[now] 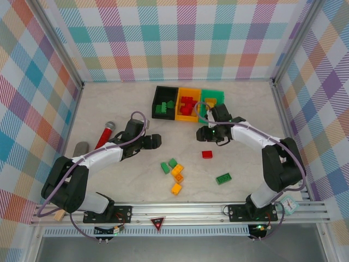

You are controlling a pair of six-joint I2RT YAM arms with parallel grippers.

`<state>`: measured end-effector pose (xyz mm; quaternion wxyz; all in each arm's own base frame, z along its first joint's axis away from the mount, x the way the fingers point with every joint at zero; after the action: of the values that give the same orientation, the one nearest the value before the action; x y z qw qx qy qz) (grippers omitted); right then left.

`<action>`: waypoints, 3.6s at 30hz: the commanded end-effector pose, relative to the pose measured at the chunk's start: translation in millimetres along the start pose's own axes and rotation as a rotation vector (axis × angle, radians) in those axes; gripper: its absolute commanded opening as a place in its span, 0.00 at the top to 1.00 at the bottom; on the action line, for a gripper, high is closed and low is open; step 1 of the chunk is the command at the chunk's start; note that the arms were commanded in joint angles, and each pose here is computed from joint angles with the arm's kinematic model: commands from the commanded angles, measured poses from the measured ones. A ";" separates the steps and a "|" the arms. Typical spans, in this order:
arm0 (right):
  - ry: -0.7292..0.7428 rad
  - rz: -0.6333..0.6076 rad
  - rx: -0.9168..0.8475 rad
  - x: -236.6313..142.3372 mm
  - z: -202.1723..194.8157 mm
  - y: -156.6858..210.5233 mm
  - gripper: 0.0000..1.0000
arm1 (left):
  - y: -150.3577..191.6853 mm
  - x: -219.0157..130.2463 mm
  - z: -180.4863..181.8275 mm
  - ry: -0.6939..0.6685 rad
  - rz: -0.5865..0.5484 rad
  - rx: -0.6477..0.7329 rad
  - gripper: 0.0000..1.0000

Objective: Sort the legos into containers by color
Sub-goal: Pick up the lego from the center of the table, then place the lego in the container.

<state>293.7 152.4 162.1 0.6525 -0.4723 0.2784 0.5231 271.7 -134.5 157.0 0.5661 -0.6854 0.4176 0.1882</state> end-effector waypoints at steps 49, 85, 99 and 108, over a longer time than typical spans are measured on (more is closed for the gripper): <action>0.278 0.212 -0.094 42.2 16.6 54.3 0.39 | -16.0 72.6 -58.2 0.333 0.104 -0.012 0.18; 0.074 -0.106 -0.193 3.8 113.3 -79.6 0.81 | -18.8 57.4 -46.5 0.287 0.069 -0.023 0.18; 0.080 -0.202 -0.140 23.2 100.4 -193.9 0.75 | -19.7 55.0 -44.2 0.286 0.067 -0.032 0.18; 0.043 -0.176 -0.121 33.0 99.2 -199.7 0.43 | -19.0 56.0 -43.7 0.289 0.070 -0.038 0.17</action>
<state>489.0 253.3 224.4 0.6596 -0.5535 0.2290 0.4540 311.3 -199.0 135.9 0.4848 -0.6956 0.5170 0.1177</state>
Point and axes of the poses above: each hand's point on the last joint's axis, 136 mm out from that joint toward the fingers, its own x axis out along the fingers, its own z axis along the line the jaws close on, y = z × x, the point moved 10 cm from there along -x, back along the fingers, and after that the axes turned 4 degrees about x, right-handed, at the moved point
